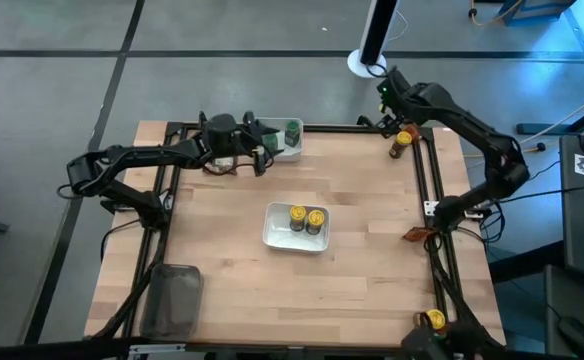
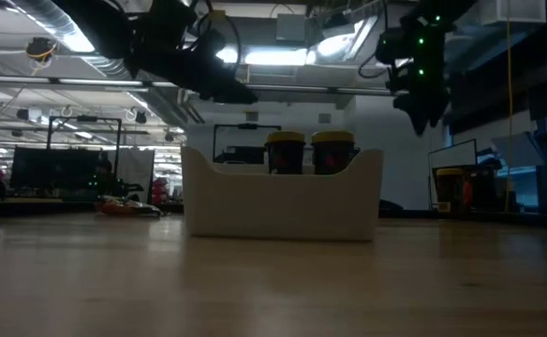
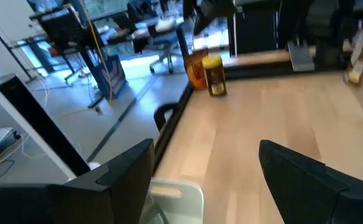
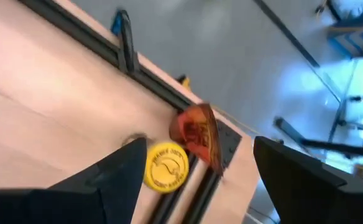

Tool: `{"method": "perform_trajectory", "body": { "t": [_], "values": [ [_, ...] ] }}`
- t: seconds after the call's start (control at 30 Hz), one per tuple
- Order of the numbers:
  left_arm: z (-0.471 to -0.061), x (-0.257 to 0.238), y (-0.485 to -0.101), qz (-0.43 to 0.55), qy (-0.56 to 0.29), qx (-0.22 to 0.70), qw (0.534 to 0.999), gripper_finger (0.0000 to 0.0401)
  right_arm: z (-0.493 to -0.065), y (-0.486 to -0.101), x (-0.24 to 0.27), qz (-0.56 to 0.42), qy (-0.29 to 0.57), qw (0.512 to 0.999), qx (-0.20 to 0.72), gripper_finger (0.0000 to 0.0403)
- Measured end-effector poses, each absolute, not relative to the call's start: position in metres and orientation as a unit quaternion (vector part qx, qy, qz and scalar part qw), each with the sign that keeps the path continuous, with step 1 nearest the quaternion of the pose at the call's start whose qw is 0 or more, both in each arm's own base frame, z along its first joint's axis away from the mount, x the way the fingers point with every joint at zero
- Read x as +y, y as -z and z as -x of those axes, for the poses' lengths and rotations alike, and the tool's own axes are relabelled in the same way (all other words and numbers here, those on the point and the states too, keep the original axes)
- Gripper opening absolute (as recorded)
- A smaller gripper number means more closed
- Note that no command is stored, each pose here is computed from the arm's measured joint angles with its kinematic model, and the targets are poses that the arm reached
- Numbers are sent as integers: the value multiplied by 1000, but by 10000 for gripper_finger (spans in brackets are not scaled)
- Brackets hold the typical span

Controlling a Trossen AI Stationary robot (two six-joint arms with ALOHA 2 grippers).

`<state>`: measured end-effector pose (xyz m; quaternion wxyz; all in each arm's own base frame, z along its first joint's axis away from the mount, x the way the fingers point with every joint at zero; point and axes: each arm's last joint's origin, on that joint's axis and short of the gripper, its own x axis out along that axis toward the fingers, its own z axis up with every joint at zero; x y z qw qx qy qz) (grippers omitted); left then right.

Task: Sort spices by type
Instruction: Put the top yellow seasoning bottle into the bottom white bin

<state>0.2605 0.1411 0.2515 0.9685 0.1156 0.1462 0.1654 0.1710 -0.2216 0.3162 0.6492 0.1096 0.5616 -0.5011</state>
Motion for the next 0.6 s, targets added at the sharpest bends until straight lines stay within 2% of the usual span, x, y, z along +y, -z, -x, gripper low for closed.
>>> {"method": "perform_trajectory", "body": {
  "t": [0.17,0.4,0.6],
  "values": [
    [-260,140,-251,-122,-162,154,967,276,-170,-310,-226,-114,494,640,577,294],
    [-262,136,-251,-124,-154,153,968,276,-173,-306,-223,-167,451,662,575,294],
    [-264,132,-251,-128,-148,152,969,276,-173,-292,-229,-194,454,630,599,295]
  ]
}}
